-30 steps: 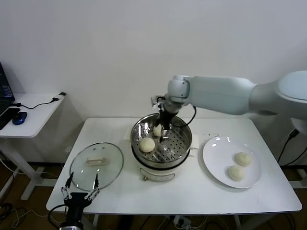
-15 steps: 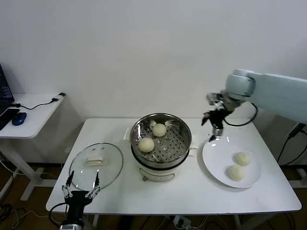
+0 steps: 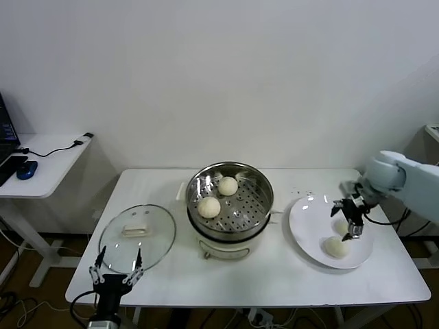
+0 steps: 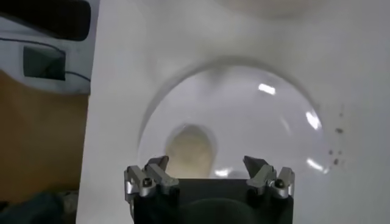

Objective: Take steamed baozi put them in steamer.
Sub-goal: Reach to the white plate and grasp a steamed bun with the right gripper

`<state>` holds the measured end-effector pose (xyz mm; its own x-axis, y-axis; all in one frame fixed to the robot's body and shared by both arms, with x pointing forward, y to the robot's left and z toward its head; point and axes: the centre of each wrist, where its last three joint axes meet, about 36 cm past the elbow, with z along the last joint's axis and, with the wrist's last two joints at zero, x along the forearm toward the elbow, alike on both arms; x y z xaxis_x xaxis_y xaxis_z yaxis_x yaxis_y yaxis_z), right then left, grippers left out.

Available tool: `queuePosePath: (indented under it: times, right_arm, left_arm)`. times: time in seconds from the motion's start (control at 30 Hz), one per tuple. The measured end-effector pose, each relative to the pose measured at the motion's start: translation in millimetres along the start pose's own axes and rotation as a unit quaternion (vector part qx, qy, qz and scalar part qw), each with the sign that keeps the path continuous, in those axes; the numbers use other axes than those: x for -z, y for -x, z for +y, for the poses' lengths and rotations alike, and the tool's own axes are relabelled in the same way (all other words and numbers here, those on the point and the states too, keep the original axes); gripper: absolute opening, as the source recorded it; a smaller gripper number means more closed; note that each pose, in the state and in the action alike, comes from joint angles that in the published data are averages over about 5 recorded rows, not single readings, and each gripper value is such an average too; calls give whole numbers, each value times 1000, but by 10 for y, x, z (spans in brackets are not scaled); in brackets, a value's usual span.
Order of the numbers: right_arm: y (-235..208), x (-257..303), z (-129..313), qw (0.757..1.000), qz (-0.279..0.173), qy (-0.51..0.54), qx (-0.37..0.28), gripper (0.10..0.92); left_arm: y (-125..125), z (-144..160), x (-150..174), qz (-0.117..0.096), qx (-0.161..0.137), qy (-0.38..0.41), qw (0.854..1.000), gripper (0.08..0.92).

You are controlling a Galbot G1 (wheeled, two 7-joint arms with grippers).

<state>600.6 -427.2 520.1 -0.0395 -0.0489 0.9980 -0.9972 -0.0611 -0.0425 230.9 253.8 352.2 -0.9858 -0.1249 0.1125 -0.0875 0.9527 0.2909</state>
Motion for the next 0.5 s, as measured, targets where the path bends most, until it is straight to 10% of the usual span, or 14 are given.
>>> queuePosePath:
  times: [0.5]
  right_arm:
    - [554,-69,-3,1000,11,9,13,823]
  left_arm:
    - [-4,-2,-88,12,2,7,1000,823]
